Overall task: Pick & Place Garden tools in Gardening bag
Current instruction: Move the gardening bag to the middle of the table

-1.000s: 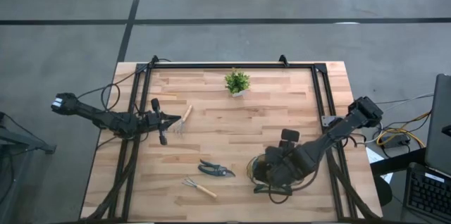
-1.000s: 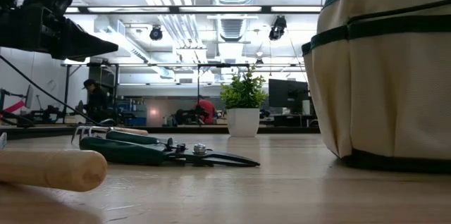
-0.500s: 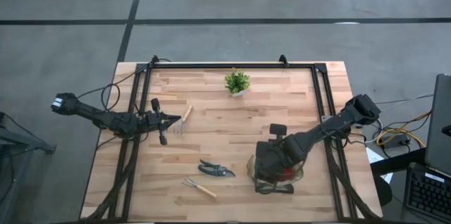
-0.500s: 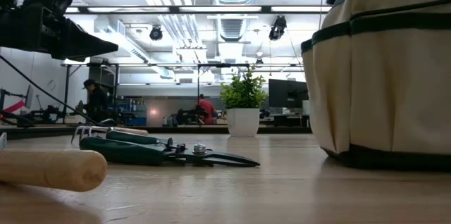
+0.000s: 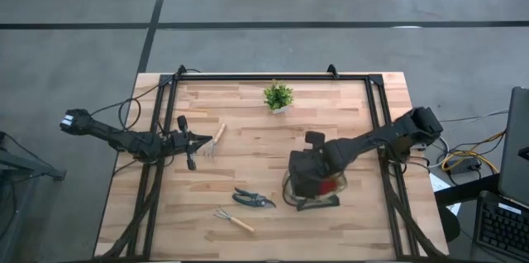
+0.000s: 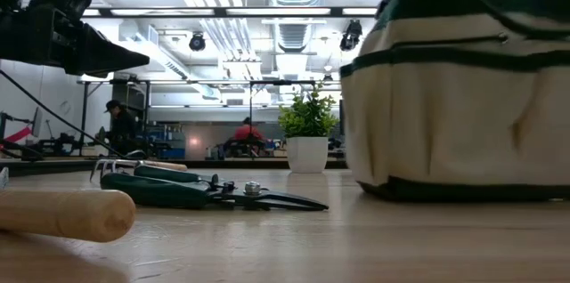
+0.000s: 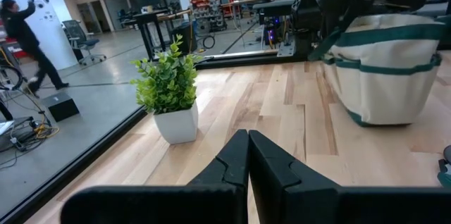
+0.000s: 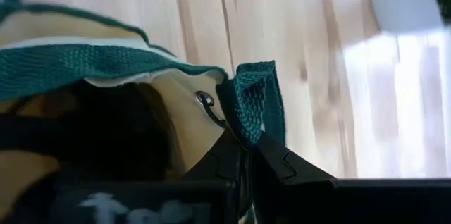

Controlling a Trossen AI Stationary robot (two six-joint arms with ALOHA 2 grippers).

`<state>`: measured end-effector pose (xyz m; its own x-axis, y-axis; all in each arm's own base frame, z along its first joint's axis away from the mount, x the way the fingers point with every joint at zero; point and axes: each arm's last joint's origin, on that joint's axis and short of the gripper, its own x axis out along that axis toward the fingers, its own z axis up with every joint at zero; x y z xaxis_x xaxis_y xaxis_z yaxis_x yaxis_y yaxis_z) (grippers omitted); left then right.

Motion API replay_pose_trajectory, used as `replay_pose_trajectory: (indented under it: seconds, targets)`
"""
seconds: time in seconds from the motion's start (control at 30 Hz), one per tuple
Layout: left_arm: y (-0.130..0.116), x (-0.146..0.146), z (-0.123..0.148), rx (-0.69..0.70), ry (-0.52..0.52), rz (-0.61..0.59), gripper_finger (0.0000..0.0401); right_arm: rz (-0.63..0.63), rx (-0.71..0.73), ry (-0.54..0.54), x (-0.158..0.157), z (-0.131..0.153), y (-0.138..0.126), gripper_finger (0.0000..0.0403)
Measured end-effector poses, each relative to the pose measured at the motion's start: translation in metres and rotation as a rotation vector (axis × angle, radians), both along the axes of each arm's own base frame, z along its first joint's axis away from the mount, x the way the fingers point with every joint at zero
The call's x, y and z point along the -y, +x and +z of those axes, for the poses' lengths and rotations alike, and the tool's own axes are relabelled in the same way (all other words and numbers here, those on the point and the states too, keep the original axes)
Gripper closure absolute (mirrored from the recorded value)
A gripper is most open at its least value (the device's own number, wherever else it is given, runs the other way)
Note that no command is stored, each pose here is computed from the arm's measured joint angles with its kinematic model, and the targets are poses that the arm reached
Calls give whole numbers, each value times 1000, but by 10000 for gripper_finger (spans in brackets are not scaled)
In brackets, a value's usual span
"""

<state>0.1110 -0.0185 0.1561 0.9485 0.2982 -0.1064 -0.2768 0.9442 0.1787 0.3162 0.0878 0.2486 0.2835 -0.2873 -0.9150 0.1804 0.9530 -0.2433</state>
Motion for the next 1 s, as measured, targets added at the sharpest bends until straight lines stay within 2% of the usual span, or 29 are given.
replay_pose_trajectory:
  seconds: [0.2, 0.57, 1.0]
  targets:
    - [0, 0, 0, 0, 0, 0, 389, 34, 92, 6, 19, 3, 17, 394]
    - [0, 0, 0, 0, 0, 0, 389, -63, 122, 18, 62, 5, 27, 394]
    - [0, 0, 0, 0, 0, 0, 389, -35, 149, 7, 65, 11, 26, 394]
